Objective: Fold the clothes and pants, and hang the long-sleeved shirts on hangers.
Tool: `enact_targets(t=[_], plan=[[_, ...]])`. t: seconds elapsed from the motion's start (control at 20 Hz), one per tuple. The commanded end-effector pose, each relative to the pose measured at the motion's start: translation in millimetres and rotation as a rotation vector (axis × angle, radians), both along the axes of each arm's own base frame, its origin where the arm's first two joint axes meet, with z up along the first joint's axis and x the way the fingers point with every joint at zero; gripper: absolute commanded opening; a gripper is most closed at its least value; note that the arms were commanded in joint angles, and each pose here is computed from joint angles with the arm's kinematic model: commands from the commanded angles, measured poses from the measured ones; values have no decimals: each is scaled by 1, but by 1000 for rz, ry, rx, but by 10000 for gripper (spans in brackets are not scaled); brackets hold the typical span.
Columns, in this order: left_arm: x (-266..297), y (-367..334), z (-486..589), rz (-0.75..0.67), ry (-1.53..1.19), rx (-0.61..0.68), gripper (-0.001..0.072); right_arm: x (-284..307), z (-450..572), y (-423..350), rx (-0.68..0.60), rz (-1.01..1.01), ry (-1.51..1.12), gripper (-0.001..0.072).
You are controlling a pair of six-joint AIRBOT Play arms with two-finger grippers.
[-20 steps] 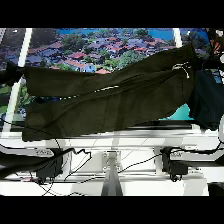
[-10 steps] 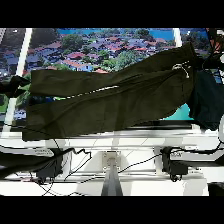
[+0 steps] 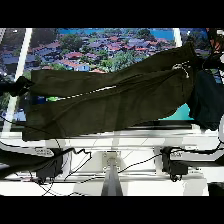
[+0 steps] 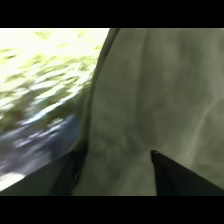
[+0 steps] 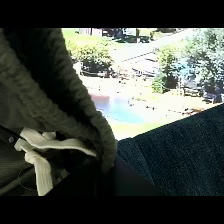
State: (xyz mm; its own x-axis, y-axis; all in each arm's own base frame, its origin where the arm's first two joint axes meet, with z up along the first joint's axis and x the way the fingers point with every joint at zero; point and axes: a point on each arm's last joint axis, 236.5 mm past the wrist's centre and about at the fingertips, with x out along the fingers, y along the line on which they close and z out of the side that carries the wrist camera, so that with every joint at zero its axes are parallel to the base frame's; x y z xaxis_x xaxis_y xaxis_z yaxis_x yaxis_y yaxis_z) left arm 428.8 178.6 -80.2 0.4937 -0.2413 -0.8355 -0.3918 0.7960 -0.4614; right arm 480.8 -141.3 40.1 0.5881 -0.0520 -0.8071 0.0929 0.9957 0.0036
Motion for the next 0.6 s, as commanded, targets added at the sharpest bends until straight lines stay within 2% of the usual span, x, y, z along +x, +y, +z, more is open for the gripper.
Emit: enact_targets(t=[0.0, 0.1, 0.15, 0.2, 0.35, 0.55], plan=[[13, -9, 2, 0, -29, 4, 438, 0, 0, 0, 1, 0, 1, 36], [11, -26, 2, -40, -10, -28, 133, 0, 0, 0, 1, 0, 1, 35], [11, -33, 3, -52, -8, -49, 60, 0, 0, 0, 1, 0, 1, 36], [12, -39, 7, -55, -13, -75, 23, 0, 0, 0, 1, 0, 1, 36], [25, -55, 40, -98, -108, -158, 22, 0, 0, 0, -2, 0, 1, 36], [61, -56, 180, -129, -530, -295, 21, -2, 0, -8, -46, 3, 10, 36]])
